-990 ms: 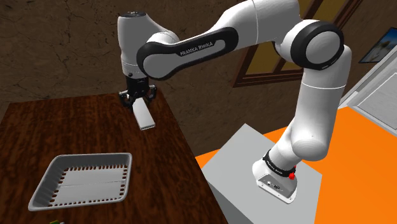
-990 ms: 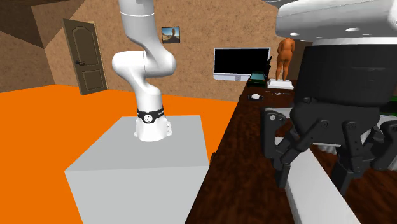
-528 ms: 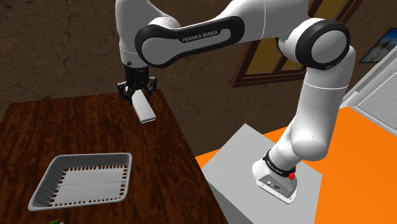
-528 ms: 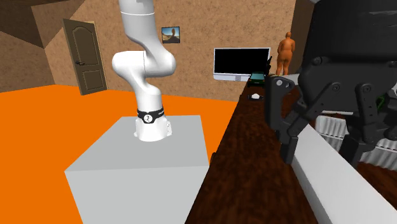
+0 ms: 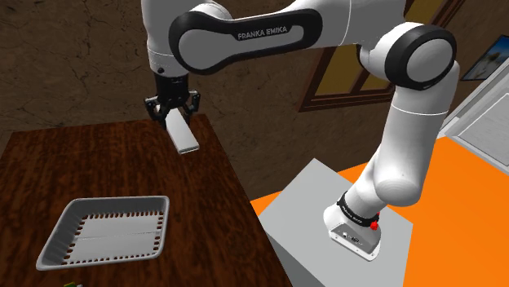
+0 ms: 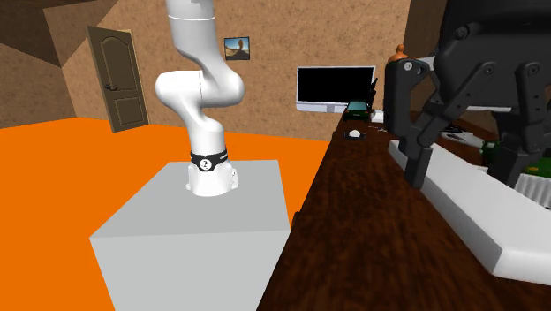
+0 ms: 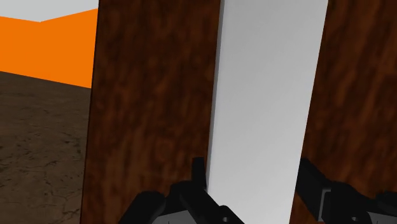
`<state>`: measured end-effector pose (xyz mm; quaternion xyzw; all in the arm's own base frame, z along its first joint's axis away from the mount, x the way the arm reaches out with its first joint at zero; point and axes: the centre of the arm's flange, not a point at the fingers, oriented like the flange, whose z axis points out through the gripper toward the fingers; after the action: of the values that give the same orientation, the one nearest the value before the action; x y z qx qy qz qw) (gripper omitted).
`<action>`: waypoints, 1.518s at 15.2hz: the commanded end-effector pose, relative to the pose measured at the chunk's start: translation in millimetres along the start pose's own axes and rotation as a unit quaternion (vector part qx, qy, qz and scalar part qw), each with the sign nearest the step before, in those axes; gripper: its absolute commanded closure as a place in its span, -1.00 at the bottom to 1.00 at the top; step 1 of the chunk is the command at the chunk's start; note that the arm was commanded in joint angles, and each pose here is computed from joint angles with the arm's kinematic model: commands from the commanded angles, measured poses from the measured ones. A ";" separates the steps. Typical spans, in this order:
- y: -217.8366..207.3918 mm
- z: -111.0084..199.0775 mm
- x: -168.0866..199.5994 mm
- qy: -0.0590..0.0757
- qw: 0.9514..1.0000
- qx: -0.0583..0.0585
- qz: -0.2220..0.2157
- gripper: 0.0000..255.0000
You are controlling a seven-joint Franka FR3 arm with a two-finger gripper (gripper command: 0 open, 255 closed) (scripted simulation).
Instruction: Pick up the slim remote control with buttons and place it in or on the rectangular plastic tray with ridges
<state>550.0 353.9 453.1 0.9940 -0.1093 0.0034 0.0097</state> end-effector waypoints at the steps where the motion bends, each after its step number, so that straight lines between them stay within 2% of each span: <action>1: -17.4 -0.8 -13.7 0.000 1.000 0.000 0.000 1.00; 20: -208.7 -10.6 -177.4 0.000 1.000 0.000 0.000 1.00; 23: -209.0 5.2 -177.5 0.000 1.000 0.000 0.000 1.00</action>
<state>423.3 594.9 447.1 0.9940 -0.1091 0.0031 0.0100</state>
